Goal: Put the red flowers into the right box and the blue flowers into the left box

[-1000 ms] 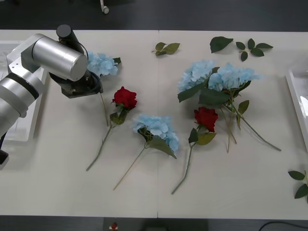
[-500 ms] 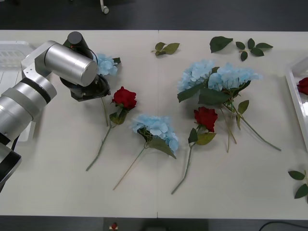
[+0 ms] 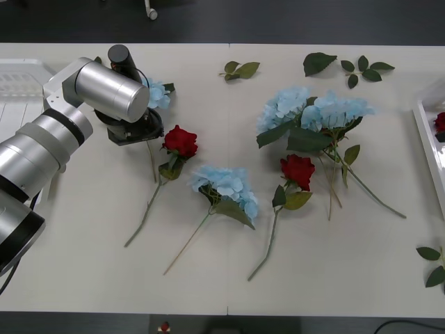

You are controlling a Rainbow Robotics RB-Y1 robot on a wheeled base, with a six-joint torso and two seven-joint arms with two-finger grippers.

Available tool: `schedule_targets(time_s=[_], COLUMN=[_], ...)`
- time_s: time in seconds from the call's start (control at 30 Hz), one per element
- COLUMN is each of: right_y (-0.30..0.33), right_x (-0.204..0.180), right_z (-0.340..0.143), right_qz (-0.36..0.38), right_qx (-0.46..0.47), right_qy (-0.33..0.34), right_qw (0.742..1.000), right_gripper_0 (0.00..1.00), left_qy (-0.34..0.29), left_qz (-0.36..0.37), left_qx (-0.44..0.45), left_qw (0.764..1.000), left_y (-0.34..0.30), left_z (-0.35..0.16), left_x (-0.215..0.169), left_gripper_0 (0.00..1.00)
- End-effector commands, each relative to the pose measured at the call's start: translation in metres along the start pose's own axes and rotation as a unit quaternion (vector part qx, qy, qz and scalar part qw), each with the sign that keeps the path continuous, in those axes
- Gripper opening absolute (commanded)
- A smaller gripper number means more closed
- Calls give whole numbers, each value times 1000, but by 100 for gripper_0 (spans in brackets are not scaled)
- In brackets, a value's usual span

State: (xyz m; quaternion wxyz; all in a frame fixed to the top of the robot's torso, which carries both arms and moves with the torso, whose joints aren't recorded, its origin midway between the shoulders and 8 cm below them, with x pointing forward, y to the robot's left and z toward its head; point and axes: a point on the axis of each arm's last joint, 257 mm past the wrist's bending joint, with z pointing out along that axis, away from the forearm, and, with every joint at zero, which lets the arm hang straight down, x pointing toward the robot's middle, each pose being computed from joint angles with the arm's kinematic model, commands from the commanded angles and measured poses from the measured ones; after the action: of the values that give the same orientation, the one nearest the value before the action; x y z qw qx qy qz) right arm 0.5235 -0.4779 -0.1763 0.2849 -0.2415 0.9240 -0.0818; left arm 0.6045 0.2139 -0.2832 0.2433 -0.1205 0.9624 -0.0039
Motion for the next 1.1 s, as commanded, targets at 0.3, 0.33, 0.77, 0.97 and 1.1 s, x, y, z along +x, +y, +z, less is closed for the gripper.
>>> schedule_targets(time_s=[0.3,0.33,0.77,0.97,1.1], right_y=[61,67,155,171,177], right_x=[-15,-13,6,4,-1], right_z=[2,5,59,72,82], right_qz=[-46,-51,-104,-97,-83], right_qx=[50,53,8,-8,-18], right_qy=[55,59,51,48,37], right_qw=[996,995,993,994,996], right_gripper_0=[89,89,89,89,89], left_qy=[-27,-27,-15,-12,-9], left_qz=[4,4,0,-2,-2], left_qx=[5,4,-2,-3,-3], left_qw=[1000,1000,1000,1000,1000], left_y=[-15,-15,-13,-12,-11], left_z=[-13,-12,-5,-3,-2], left_x=[-21,-21,-12,-10,-8], left_gripper_0=[100,100,100,98,96])
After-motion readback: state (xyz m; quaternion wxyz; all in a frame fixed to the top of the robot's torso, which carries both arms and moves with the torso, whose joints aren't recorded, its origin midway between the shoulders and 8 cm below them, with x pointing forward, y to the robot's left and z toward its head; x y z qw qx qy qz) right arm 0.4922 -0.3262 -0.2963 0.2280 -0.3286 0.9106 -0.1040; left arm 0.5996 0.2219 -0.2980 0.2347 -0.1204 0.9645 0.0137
